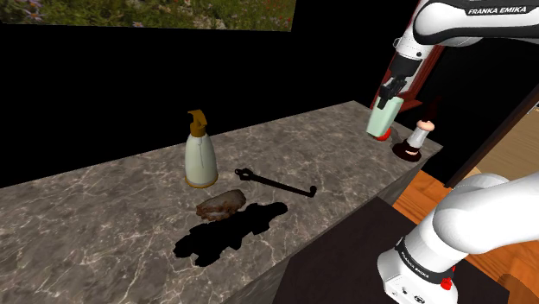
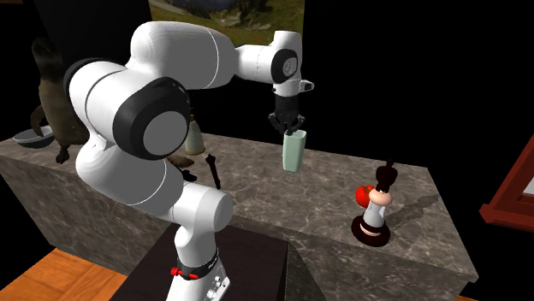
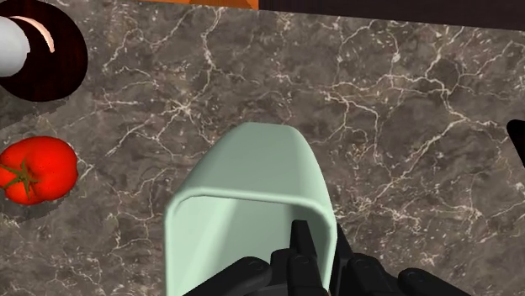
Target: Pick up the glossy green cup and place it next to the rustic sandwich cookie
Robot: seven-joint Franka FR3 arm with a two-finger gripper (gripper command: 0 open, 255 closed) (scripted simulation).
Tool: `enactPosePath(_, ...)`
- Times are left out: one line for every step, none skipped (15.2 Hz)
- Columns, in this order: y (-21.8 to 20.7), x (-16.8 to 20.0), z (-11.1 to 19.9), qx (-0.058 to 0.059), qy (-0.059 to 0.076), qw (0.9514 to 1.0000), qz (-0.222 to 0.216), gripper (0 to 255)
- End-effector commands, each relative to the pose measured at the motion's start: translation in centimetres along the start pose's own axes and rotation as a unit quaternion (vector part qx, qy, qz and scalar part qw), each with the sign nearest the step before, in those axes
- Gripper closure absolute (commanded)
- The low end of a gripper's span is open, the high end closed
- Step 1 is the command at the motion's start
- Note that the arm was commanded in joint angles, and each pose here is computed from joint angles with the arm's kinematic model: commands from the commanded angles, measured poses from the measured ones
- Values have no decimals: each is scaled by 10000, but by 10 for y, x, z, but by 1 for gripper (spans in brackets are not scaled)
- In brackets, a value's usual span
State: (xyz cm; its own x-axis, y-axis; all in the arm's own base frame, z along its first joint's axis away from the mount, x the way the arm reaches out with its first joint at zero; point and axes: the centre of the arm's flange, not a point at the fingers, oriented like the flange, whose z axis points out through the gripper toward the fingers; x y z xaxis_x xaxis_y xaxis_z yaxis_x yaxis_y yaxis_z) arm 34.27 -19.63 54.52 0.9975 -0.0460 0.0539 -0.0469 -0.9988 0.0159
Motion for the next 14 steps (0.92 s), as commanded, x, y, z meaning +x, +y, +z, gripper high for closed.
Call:
enactPosePath(-1,0,-11,1,-1,10000,-1,255)
enactPosePath(-1,1,-16,1,-1,10000,-1,255)
enactPosePath(-1,1,-21,1,-1,10000,-1,255)
enactPosePath(-1,1,-27,1,-1,10000,-1,255)
enactPosePath(0,2,-32,1,-1,10000,-1,255)
enactPosePath(0,2,-37,1,-1,10000,-1,255)
enactPosePath(0,2,-43,1,-1,10000,-1,255)
enactPosePath(0,2,-48,1,-1,10000,-1,255)
enactPosePath(0,3,-53,1,-1,10000,-1,255)
enactPosePath(0,3,-57,1,-1,10000,-1,255)
enactPosePath(-13,0,-57,1,-1,10000,-1,255)
enactPosePath(-26,-2,-58,1,-1,10000,-1,255)
enactPosePath(-39,-5,-58,1,-1,10000,-1,255)
enactPosePath(-52,-7,-58,1,-1,10000,-1,255)
